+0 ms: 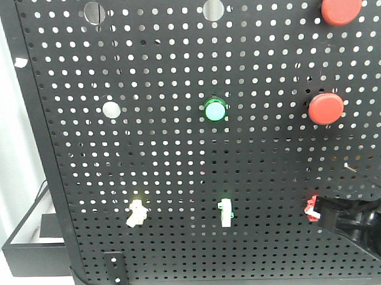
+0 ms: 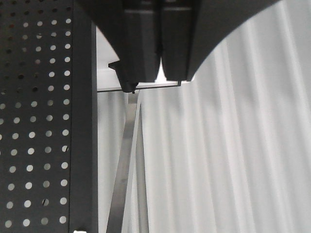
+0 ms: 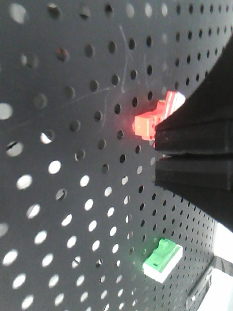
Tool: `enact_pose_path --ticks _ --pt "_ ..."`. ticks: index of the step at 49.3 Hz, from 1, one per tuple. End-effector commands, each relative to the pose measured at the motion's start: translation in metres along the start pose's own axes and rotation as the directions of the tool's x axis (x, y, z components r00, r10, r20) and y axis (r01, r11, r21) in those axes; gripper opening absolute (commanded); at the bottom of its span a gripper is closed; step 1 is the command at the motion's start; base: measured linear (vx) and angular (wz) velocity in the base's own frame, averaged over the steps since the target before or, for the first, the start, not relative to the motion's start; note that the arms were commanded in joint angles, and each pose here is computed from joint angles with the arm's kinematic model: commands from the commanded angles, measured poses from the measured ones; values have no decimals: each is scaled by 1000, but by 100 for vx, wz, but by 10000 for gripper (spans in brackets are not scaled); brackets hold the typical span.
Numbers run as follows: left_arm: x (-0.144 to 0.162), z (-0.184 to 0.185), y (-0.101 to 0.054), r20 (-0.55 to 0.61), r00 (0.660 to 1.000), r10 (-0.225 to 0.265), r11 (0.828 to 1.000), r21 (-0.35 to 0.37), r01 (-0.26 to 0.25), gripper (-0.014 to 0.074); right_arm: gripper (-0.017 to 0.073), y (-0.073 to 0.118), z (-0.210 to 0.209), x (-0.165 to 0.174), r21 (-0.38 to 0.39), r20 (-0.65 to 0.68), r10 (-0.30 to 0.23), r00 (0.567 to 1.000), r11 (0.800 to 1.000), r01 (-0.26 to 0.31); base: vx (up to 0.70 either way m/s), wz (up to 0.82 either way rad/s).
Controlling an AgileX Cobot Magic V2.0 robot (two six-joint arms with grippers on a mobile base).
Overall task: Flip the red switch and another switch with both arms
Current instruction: 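Push the red toggle switch lever with the right gripper tips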
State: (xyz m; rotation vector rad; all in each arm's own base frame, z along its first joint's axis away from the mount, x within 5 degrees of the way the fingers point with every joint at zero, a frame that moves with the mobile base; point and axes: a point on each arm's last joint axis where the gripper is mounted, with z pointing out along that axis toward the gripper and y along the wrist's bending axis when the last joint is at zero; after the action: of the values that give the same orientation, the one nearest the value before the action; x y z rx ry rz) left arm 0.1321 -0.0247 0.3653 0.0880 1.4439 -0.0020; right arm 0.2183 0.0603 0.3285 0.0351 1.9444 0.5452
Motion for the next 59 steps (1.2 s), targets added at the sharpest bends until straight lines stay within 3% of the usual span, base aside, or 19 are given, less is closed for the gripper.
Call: enact_pose_path --ticks 1,30,50,59 --pt "-10 -1 2 38 999 8 1000 -19 -7 -6 -6 3 -1 -13 -3 60 1 998 1000 -1 0 0" --pt "-10 -1 2 38 999 8 1000 -19 -7 -6 -6 8 1 -23 -39 100 -10 995 999 14 0 0" --pt "-10 -1 2 38 999 8 1000 -19 -7 -6 -6 3 24 -10 -38 10 -13 1000 999 13 0 0" --pt "-10 -1 2 38 999 8 1000 -19 -7 -6 -6 4 31 -3 -77 -56 -9 998 997 4 0 0"
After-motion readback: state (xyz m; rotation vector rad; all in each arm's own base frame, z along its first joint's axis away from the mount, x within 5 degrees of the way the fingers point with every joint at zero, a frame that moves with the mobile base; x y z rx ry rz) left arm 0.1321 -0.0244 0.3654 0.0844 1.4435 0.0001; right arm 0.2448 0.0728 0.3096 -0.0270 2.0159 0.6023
